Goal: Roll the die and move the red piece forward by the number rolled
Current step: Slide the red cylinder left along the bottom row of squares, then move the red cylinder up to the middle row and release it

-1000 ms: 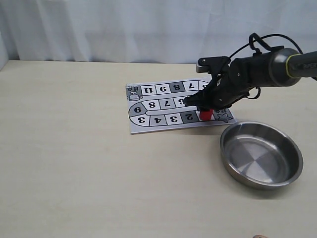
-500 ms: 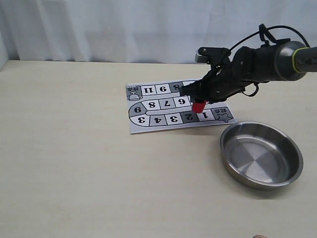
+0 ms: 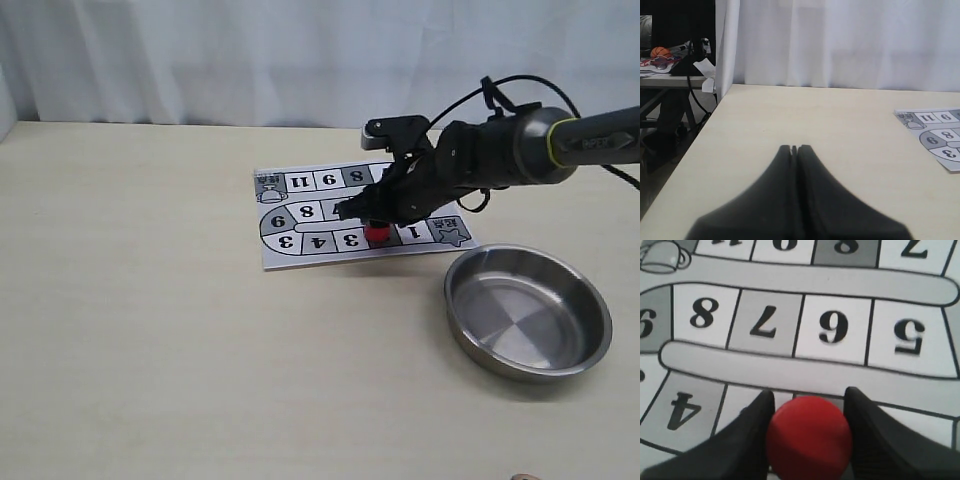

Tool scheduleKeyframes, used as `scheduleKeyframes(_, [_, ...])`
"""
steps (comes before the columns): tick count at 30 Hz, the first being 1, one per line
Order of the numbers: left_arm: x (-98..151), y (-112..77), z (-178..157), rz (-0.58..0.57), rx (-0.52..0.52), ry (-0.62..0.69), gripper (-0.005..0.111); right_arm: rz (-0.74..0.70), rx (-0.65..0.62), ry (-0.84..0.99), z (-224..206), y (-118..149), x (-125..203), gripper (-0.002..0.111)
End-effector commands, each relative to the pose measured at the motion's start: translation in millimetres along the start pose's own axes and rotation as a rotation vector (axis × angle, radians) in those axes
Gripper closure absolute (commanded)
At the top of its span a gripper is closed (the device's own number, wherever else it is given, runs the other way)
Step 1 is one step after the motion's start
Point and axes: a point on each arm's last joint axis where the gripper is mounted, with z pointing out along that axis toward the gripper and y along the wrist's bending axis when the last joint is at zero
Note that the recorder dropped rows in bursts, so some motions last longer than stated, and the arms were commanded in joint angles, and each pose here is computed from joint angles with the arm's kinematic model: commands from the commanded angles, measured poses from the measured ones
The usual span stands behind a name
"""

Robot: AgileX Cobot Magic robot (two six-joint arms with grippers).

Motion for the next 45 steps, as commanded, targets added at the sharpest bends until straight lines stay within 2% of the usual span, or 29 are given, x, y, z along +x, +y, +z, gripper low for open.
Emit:
scheduleKeyframes(1, [-0.6,-0.4,0.1,-0.011,0.004,-0.012,0.107,-0.027,0.008,0.018,9.0,-1.9,6.2,0.104])
scheduleKeyframes(11, [-0.6,-0.4,0.1,-0.011,0.004,-0.012,0.107,-0.025,0.004,-0.044,-14.5,0.8,-10.9,0.104])
scheduleKeyframes(17, [-0.6,-0.3,0.1,-0.009,0.004,-0.012,0.107,-0.049,-0.031,-0.078,-32.2,20.5,-20.7,0.104])
scheduleKeyframes(23, [-0.4,-0.3,0.1,-0.009,0.003,-0.01,0.107,-0.104,-0.045,-0.111,-26.1,37.2,-19.6,0.104])
scheduleKeyframes(33, [-0.4,-0.3,0.1,-0.009,0.003,-0.01,0.107,-0.102,-0.034,-0.041,12.8,34.7,5.1,0.104])
scheduleKeyframes(45, [-0.4,-0.3,0.1,-0.009,0.003,-0.01,0.107,-0.076,-0.046,-0.118,-14.6,38.3,-15.1,0.104])
